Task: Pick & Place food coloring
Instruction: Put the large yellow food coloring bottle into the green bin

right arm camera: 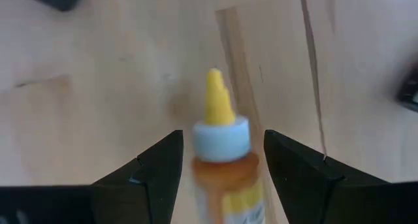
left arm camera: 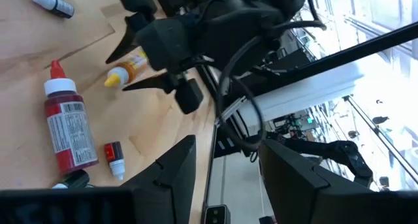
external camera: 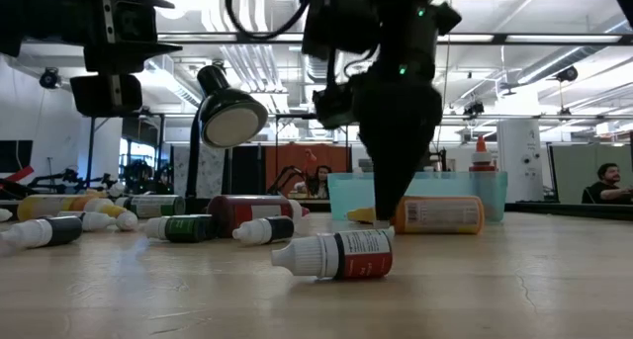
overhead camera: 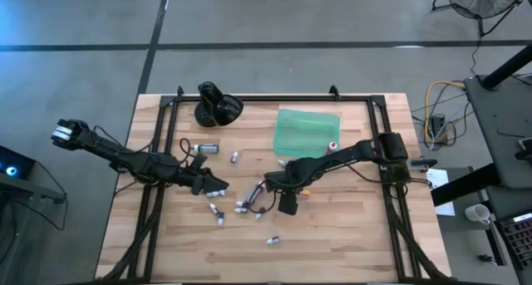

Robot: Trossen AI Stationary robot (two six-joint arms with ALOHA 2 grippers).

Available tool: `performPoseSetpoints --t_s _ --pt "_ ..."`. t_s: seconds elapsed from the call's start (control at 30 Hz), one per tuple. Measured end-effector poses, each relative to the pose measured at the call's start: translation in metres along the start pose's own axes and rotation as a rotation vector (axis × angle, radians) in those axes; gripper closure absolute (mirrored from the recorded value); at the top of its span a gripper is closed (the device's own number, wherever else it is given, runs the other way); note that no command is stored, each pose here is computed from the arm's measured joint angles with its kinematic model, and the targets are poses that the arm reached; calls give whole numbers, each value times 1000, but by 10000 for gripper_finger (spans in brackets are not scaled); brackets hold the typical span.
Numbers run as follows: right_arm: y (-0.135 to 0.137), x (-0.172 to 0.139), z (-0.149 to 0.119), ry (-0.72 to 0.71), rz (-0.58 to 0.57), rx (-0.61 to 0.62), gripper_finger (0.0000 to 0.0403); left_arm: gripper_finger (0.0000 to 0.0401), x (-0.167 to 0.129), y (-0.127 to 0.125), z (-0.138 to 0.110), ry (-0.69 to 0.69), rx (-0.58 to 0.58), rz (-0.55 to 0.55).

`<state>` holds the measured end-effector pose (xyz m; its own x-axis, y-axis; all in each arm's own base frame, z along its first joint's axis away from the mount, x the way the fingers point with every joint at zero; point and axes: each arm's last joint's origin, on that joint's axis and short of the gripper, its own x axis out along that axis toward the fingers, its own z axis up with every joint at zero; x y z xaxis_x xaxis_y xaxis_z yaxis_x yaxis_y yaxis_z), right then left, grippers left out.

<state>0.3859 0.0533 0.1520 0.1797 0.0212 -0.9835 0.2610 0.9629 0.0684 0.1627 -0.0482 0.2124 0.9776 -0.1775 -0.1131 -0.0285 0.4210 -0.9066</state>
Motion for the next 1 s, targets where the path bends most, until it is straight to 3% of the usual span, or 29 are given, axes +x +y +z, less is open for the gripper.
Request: performPoseSetpoints --t_s 0.33,0.6,0.7,0.87,1.0 --pt "1 7 3 17 -7 -33 202 261 0 4 -2 17 6 39" --pt "-7 7 7 20 -1 -13 295 261 0 6 -2 19 10 58" --pt "-10 4 7 14 3 20 296 261 0 6 -2 13 11 66" --pt "-7 -28 10 -100 1 63 296 261 0 6 -2 5 11 70" --pt "0 -73 4 -297 -34 136 296 261 0 7 -2 5 12 78"
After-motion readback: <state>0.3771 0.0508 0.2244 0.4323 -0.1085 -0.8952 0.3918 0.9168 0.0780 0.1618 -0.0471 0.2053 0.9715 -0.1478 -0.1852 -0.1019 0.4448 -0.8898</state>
